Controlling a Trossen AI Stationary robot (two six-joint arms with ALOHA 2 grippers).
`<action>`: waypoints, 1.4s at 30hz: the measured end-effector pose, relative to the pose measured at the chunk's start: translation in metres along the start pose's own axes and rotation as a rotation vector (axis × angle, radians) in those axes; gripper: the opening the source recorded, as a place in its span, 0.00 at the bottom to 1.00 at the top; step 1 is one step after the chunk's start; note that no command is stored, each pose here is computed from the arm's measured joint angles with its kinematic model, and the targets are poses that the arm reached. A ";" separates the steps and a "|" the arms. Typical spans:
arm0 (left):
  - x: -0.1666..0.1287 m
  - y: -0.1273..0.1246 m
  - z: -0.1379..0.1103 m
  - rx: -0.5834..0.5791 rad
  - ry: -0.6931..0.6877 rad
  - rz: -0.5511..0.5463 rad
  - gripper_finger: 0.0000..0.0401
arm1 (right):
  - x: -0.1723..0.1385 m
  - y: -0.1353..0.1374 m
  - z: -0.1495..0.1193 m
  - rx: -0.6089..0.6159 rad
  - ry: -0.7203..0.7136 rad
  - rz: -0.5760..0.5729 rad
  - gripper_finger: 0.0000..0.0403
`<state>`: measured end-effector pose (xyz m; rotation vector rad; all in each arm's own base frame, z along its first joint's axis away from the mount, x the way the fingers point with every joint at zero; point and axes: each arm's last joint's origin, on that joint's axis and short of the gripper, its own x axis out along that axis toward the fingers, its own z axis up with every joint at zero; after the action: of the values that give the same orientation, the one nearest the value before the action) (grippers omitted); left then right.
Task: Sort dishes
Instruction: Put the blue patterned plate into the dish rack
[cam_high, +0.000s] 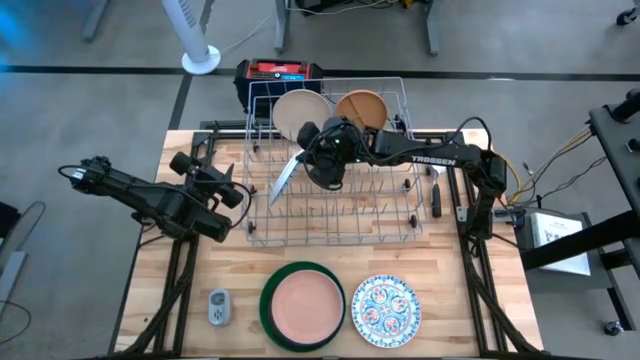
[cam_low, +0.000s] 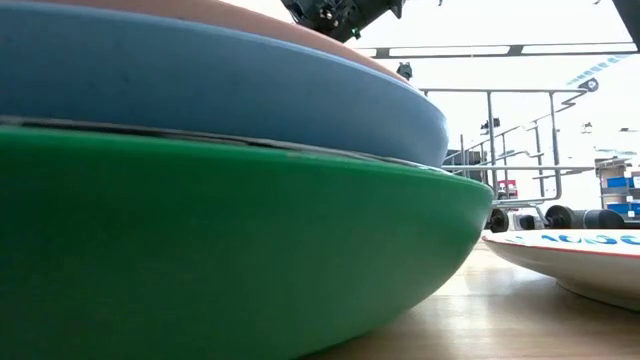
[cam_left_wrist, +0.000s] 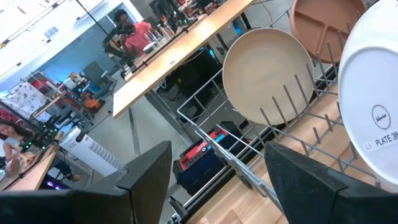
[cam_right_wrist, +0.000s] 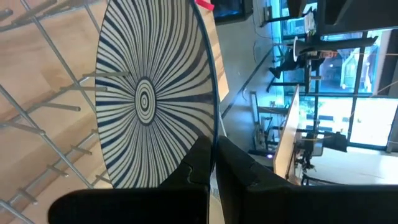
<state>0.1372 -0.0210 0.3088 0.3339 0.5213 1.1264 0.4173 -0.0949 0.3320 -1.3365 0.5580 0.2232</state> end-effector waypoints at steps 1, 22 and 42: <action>0.000 0.000 0.000 0.000 0.000 0.000 0.62 | -0.001 0.000 0.001 0.003 -0.008 0.003 0.00; 0.000 0.000 -0.001 0.000 0.018 -0.010 0.62 | -0.008 -0.007 0.019 -0.048 -0.062 -0.029 0.00; 0.000 0.000 -0.001 0.000 0.018 -0.010 0.62 | -0.016 -0.008 0.027 -0.230 -0.203 -0.018 0.00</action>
<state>0.1372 -0.0211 0.3081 0.3216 0.5383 1.1210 0.4140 -0.0680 0.3500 -1.5195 0.3559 0.4128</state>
